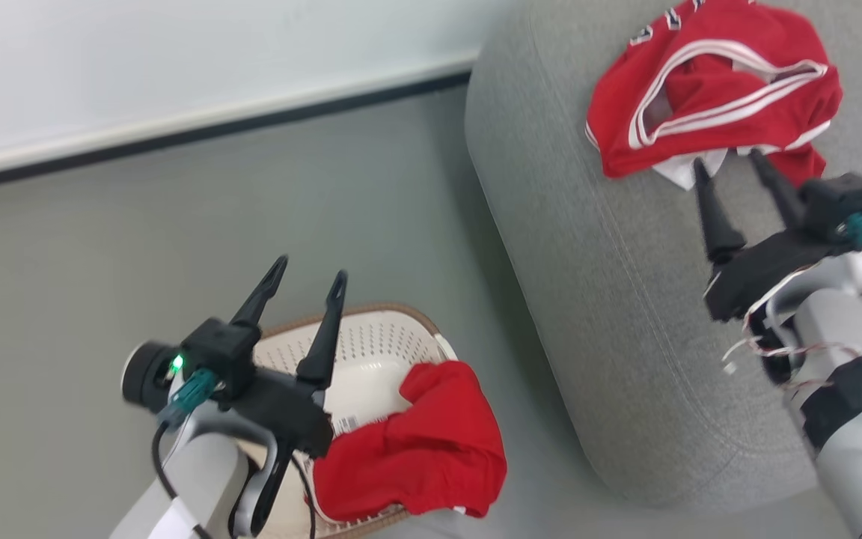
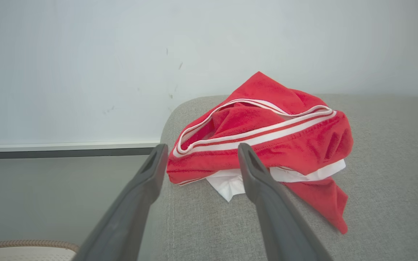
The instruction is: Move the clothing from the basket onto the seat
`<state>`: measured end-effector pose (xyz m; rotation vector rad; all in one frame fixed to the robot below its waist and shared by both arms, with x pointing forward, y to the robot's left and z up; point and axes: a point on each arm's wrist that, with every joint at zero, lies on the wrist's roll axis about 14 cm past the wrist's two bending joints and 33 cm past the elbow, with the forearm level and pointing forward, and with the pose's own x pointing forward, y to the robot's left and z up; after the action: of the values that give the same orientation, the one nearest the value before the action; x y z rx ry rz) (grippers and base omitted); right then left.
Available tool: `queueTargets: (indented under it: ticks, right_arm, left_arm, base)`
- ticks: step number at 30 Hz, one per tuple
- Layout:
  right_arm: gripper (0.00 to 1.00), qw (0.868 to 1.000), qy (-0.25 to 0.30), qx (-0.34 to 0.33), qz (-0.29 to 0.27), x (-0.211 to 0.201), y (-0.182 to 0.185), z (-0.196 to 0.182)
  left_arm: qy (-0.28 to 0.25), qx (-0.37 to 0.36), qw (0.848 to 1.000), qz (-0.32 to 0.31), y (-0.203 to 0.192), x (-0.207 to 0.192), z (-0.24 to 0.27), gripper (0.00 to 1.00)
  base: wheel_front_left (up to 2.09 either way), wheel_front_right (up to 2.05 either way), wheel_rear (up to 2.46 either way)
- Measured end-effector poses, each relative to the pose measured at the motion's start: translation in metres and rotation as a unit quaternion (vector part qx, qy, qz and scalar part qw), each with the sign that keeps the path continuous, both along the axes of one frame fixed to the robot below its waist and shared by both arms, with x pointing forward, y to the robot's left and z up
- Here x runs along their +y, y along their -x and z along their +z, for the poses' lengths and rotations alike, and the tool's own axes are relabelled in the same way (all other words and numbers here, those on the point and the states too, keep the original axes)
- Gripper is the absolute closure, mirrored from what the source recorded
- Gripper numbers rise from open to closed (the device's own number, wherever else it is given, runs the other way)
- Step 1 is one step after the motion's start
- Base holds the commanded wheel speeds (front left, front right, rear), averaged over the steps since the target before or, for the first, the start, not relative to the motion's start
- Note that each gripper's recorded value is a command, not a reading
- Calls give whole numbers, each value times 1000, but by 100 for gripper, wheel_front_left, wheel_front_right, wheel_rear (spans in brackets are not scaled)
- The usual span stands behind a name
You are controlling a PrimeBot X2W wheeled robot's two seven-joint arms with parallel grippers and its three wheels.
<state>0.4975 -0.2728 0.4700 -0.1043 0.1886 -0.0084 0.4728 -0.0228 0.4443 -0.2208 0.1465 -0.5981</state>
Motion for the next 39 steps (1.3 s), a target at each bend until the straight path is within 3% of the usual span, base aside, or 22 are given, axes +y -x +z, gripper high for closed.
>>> queueTargets:
  ticks: [18,27,39]
  right_arm:
    - [0,989,-76,-72,106,125,61,33]
    - [0,985,-86,-118,88,131,87,54]
    - [0,985,-96,-127,67,127,112,50]
  left_arm:
    - [-17,13,985,168,63,119,16,0]
    - [-4,-4,975,221,90,154,32,0]
    - [8,-11,966,259,110,174,37,0]
  base:
    - [0,0,0]
    - [0,0,0]
    - [0,0,0]
